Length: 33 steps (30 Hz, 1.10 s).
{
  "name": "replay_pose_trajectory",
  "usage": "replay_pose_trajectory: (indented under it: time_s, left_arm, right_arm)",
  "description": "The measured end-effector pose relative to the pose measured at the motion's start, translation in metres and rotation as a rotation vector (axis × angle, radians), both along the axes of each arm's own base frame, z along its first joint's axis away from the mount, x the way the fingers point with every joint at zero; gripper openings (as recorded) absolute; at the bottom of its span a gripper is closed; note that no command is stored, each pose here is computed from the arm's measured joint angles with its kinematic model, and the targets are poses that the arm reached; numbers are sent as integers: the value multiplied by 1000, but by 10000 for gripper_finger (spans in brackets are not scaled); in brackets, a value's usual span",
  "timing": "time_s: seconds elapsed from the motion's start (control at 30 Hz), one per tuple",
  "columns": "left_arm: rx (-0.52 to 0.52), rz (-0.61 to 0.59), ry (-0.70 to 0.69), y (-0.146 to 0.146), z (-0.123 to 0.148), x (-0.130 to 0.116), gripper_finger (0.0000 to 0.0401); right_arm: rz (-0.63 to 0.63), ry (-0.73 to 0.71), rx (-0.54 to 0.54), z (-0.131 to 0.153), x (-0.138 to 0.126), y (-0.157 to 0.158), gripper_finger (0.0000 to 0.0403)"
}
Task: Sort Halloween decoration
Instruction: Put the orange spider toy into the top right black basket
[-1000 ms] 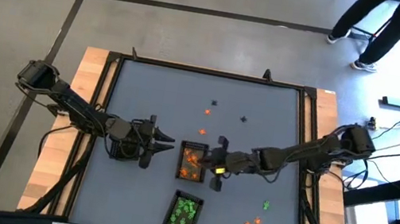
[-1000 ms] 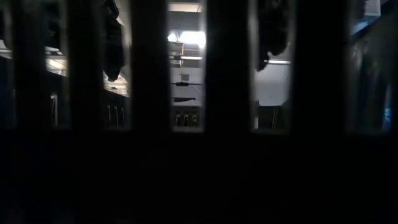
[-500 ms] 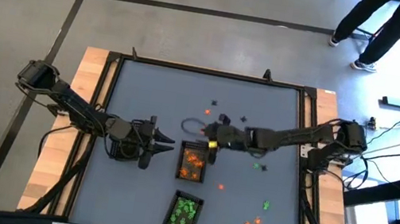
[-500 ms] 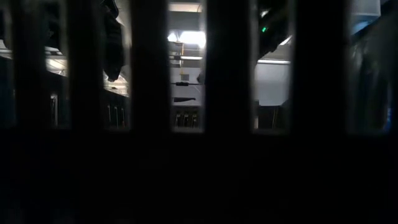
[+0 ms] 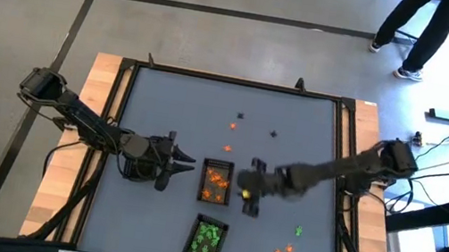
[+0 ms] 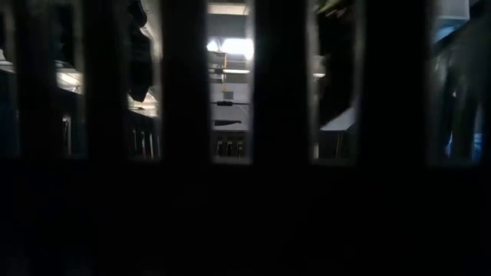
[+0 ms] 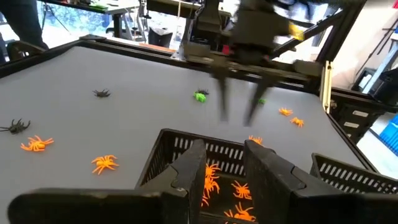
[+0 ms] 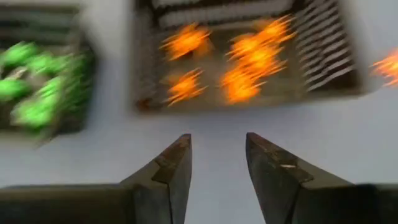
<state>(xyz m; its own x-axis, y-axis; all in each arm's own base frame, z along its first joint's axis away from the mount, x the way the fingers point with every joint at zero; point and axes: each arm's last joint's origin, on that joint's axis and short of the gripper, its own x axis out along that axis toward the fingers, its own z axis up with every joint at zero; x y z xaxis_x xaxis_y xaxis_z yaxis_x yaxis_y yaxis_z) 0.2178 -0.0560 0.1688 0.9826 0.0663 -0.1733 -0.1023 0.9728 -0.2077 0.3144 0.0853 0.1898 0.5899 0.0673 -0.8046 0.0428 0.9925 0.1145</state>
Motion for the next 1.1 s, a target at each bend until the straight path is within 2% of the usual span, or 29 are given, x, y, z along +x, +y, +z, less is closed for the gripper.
replay_pose_trajectory:
  time_s: [0.17, 0.27, 0.5, 0.7, 0.8, 1.1]
  left_arm:
    - [3, 32, -8, 1, 1, 0, 102]
    - [1, 42, -18, 2, 2, 0, 102]
    - [-37, 46, -33, 1, 3, 0, 102]
    - [-54, 30, -33, -3, 3, -1, 102]
    - [-53, 25, -32, -5, 3, -1, 102]
    - [-52, 24, -31, -5, 2, -1, 102]
  right_arm:
    - [-2, 24, -1, -12, -23, 53, 145]
    - [-1, 71, -18, -28, -37, 71, 145]
    - [-88, 144, -51, -60, -45, 79, 146]
    - [-99, 182, -74, -72, -43, 79, 139]
    - [-108, 186, -89, -72, -44, 78, 117]
    - [-123, 154, -110, -59, -48, 73, 9]
